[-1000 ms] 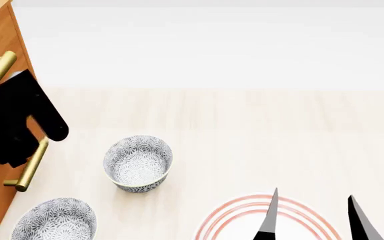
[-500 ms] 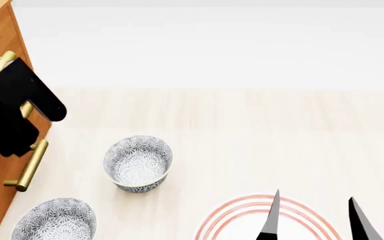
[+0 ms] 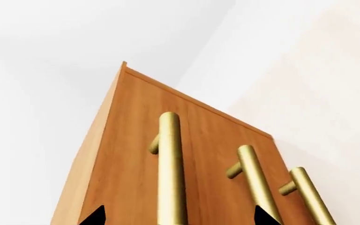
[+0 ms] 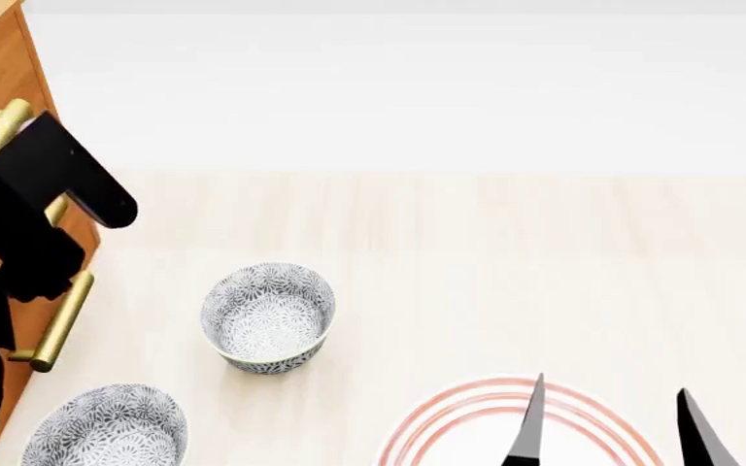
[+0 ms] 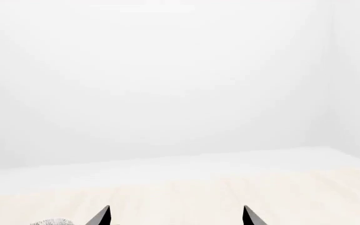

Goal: Open the top drawer of the cabinet.

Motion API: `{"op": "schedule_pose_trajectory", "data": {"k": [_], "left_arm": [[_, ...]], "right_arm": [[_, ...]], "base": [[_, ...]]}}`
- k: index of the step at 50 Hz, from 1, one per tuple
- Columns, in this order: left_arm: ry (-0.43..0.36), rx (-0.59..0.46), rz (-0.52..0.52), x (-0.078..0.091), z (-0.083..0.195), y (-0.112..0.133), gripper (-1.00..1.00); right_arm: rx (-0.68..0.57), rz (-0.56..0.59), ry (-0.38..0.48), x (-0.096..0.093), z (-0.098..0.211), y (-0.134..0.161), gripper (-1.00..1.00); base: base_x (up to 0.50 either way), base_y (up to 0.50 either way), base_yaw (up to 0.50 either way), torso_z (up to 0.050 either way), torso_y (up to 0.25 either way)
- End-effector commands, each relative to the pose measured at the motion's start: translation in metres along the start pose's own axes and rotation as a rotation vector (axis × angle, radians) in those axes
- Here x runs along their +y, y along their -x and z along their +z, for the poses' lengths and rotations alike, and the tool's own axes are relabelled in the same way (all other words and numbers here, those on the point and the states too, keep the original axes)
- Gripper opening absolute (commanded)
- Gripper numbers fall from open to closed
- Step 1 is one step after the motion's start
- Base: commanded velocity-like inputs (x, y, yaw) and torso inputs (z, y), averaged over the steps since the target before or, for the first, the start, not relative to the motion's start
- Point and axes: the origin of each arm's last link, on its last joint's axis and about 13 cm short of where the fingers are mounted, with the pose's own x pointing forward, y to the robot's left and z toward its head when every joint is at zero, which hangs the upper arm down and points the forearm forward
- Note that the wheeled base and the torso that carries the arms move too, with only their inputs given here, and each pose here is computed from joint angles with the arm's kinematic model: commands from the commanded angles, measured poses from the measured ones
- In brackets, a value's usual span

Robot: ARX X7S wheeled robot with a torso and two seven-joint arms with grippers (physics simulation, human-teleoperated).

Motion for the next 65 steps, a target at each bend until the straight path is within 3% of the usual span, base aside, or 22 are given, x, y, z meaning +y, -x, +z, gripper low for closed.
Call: {"op": "schedule_pose_trajectory", "data": {"k": [1,22,30,36,65], "left_arm": [[0.019,0.026,-0.012,-0.005,0.001,-0.008,1.0],[0.025,0.101,0.006,-0.009,-0.002,-0.022,1.0],[0.03,0.135,0.057,-0.007,-0.006,-0.029,1.0],[0.012,0.152,0.152,0.0,-0.007,-0.034,1.0],[-0.009,0.176,0.115,-0.009,-0.008,-0.042,1.0]], "right_arm": [[0.003,-0.003,-0.001,-0.001,-0.001,0.001,1.0],[0.009,-0.003,-0.004,-0.001,-0.002,0.0,1.0],[0.011,0.0,-0.004,-0.001,-0.003,0.0,1.0],[0.01,0.002,-0.003,-0.001,-0.003,0.0,1.0],[0.01,0.0,-0.002,-0.002,-0.003,0.0,1.0]], "base": [[0.0,0.0,0.0,0.0,0.0],[0.0,0.0,0.0,0.0,0.0],[0.0,0.0,0.0,0.0,0.0],[0.0,0.0,0.0,0.0,0.0],[0.0,0.0,0.0,0.0,0.0]]}}
